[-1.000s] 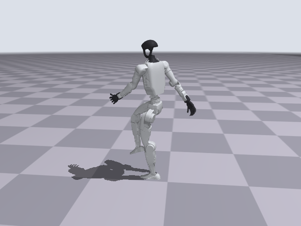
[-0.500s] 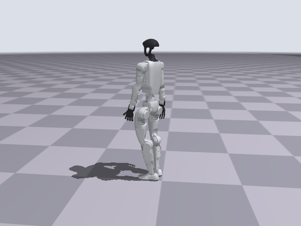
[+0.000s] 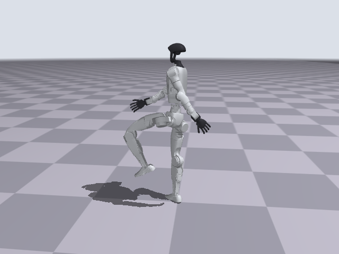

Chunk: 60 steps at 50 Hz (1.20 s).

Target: Upper body actions

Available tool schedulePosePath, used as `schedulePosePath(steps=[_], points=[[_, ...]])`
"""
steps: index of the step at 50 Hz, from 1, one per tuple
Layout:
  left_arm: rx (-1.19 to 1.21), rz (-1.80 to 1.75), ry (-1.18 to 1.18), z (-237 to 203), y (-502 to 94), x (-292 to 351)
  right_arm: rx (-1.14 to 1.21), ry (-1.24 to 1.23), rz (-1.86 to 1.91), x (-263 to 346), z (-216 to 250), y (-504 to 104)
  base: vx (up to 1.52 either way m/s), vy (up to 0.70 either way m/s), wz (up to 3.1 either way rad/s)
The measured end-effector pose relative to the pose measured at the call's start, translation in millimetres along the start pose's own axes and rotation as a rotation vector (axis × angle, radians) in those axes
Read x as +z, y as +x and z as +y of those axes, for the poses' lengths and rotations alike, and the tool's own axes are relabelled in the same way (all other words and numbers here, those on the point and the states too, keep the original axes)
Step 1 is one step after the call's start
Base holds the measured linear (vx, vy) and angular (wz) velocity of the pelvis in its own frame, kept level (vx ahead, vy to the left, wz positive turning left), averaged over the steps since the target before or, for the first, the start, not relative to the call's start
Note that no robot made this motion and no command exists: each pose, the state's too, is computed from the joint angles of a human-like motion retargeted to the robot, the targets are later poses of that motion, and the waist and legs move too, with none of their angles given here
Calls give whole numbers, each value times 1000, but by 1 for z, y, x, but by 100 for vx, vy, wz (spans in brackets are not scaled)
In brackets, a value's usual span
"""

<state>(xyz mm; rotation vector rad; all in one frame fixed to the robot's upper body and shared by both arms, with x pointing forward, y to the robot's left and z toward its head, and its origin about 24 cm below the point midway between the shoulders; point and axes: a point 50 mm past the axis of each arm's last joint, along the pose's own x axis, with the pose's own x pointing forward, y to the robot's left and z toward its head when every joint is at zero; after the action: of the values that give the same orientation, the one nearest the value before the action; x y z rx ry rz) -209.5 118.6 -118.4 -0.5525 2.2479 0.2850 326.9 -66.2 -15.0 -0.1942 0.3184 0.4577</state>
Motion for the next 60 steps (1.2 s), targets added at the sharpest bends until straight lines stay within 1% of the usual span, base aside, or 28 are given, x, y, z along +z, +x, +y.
schedulePosePath(steps=[2, 5, 11, 15, 22, 27, 32, 37, 40, 43, 45, 47, 51, 54, 57, 60], points=[[-6, -8, 17, 0, -1, 4, -25, -54, -14, 6, -4, 1, -1, 1, -15], [-41, -83, 24, -3, -6, 26, -46, -52, -18, 2, -5, 0, -1, -1, 39], [-56, -255, 10, -10, -22, 75, -47, 61, 127, -52, 10, -21, 4, 8, 84], [-45, -396, 0, -11, -37, 110, 0, 133, 232, -88, 28, -39, 10, 3, 89], [26, -562, -18, -2, -62, 151, 54, 127, 380, -132, 46, -71, 17, 3, 43], [32, -608, -29, -6, -75, 169, 59, 102, 454, -154, 41, -91, 23, 3, 31], [63, -637, 15, -24, -92, 191, 25, 110, 556, -182, 23, -123, 24, 1, 78], [70, -703, 118, -49, -116, 217, -95, 228, 704, -218, 18, -171, 25, -9, 15], [-26, -754, 144, -72, -125, 227, -169, 321, 835, -242, 24, -212, 23, -4, -49], [-202, -843, 17, -107, -142, 240, -192, 347, 983, -261, 27, -254, 1, 4, -92], [-313, -942, -53, -128, -169, 258, -198, 324, 1066, -269, 26, -280, -14, 14, -29], [-368, -1084, -35, -148, -209, 279, -203, 301, 1163, -275, 25, -306, -21, 22, 49], [-366, -1423, 134, -185, -302, 305, -217, 320, 1428, -284, 34, -373, -9, 15, 100], [-363, -1662, 248, -203, -363, 307, -254, 382, 1618, -283, 50, -427, 8, 2, 65], [-367, -1823, 346, -217, -405, 300, -357, 469, 1743, -278, 68, -466, 7, -4, 15], [-358, -1906, 382, -221, -427, 296, -466, 544, 1763, -276, 80, -477, 2, -4, -29]])
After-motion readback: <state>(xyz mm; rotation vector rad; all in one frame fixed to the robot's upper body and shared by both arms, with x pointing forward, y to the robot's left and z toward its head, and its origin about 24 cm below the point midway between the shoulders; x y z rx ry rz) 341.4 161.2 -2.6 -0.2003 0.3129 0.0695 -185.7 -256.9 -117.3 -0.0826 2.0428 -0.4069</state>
